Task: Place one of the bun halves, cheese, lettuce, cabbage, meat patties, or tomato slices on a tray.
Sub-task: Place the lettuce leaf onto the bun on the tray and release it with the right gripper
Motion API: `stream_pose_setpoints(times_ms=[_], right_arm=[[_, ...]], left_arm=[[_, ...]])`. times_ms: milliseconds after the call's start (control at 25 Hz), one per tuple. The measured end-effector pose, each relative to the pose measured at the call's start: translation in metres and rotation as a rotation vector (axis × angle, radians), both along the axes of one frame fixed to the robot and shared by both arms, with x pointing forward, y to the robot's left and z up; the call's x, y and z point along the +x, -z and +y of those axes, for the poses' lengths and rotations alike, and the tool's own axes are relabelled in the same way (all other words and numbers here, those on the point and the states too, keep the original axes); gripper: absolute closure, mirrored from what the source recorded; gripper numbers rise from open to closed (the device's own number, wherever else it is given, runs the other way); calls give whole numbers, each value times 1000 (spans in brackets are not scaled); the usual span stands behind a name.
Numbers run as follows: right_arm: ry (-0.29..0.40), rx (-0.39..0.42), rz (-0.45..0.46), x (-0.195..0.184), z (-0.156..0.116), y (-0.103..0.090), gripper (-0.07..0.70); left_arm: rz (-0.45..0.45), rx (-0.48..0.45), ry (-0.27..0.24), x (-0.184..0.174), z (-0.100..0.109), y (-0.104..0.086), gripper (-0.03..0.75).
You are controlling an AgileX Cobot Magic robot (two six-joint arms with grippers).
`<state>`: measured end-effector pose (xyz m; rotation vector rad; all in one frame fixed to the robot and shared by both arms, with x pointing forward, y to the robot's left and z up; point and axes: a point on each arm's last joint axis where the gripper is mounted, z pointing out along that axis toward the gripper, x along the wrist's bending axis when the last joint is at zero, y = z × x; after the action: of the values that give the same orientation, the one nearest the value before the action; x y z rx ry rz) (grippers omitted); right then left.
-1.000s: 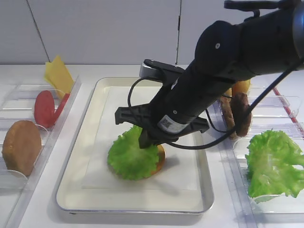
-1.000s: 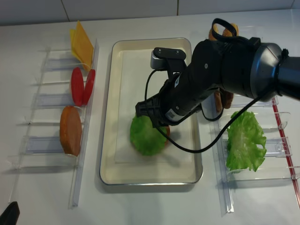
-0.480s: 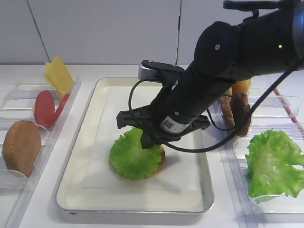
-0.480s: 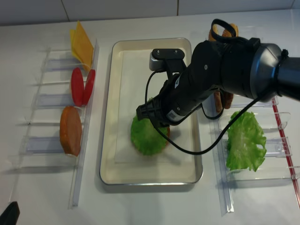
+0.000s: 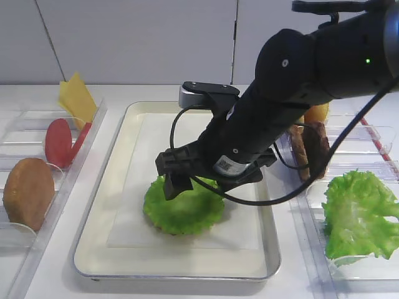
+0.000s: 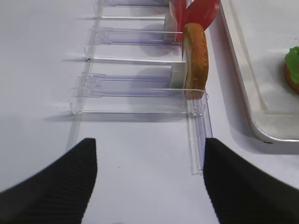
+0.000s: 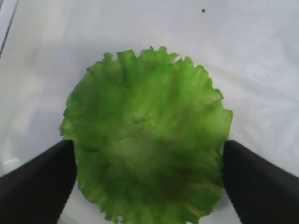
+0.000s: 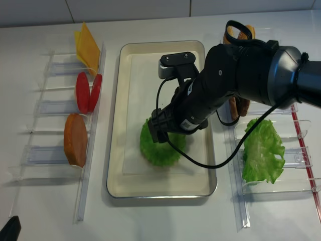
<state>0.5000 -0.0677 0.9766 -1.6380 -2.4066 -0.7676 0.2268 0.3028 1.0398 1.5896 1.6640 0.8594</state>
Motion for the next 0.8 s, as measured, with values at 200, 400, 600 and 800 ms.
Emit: stream_pose_setpoints(times_ms=[200,400,600,800], right_arm=[[-33,-38,-30,1,-2,1,-39],[-96,-71,-80,6,-1,-8,-41],[-222,-100,-134,15,6,-40,-41],[-365,-296,-160,20,-4,-69,-41]], left_arm=[[0,0,0,0,0,0,245],[0,0,0,0,0,0,245],[0,0,0,0,0,0,245],[0,-1,1,0,0,0,245]])
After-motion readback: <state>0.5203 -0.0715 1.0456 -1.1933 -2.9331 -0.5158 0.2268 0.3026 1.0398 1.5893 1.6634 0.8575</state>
